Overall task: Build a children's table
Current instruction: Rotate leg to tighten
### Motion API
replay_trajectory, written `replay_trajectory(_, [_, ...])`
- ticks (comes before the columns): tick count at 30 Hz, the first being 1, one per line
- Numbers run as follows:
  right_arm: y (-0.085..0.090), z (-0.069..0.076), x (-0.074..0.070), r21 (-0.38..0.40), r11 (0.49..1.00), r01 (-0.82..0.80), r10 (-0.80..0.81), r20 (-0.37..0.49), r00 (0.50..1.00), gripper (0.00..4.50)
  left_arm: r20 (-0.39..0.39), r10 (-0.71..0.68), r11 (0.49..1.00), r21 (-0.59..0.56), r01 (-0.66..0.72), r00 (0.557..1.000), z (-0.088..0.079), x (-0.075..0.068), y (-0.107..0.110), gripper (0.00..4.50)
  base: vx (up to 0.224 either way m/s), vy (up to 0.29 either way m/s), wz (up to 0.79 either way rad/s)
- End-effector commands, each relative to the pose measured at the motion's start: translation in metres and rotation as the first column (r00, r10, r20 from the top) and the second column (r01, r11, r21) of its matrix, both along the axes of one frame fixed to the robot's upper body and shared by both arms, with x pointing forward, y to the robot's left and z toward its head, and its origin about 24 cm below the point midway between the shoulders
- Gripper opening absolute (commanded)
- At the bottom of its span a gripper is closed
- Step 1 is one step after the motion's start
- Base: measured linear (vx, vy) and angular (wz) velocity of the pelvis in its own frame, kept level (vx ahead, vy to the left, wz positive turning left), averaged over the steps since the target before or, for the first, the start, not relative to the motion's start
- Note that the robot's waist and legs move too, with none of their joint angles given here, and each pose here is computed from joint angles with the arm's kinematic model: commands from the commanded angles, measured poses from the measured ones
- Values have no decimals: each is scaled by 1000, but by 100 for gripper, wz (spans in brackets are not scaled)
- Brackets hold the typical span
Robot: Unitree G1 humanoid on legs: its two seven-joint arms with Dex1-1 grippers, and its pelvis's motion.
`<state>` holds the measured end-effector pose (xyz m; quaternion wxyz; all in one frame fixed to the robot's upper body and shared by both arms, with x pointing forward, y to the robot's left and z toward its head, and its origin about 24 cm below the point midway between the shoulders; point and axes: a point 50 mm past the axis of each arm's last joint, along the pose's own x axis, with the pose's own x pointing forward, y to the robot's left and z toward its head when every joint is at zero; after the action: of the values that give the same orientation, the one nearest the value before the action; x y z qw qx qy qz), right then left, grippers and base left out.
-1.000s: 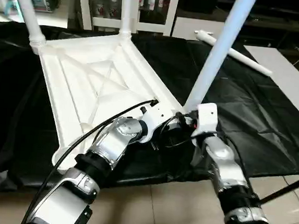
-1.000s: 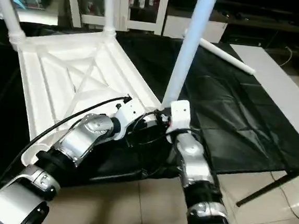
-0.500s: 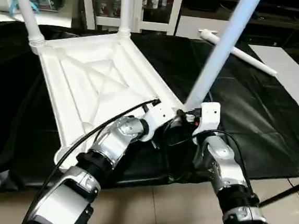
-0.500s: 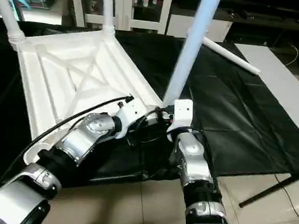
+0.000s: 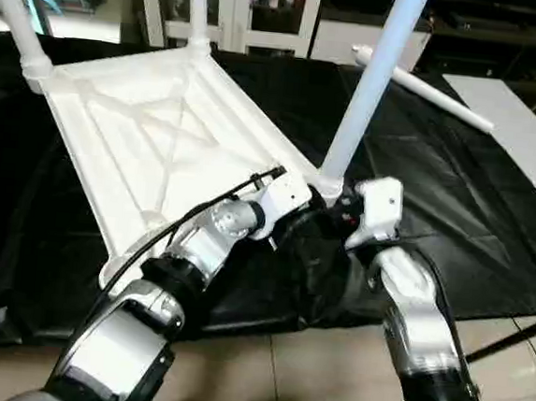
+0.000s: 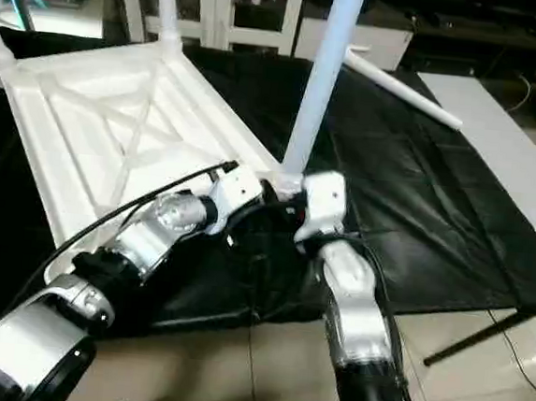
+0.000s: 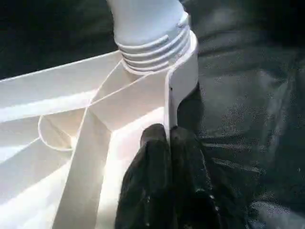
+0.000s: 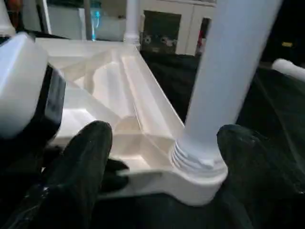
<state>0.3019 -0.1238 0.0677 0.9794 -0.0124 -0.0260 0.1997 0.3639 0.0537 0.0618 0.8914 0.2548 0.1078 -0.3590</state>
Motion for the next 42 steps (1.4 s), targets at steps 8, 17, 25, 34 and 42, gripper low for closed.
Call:
replay_trajectory(8, [-26,-1,-20,-1,994,105,-105,-23,994,386,-10,45,962,-268,-46,999,10,-1,8,120,0,0,0])
replay_trajectory(17, [-43,1,-25,-8,999,52,-53,-69,996,386,-121,-337,919,-256,299,934,9,-38,31,167,0,0,0])
replay_trajectory(25, [-35,-2,-27,-7,1000,11,-12,-90,996,386,-214,-283,958,-111,265,935,-8,-36,44,167,0,0,0])
replay_trajectory(34, [-34,-2,-28,-10,1000,16,-16,-93,996,386,-32,-36,997,-72,33,999,5,-6,24,167,0,0,0])
replay_trajectory(42, [-33,-4,-31,-13,1000,21,-22,-100,995,386,150,7,972,-232,28,989,31,-1,-6,167,0,0,0])
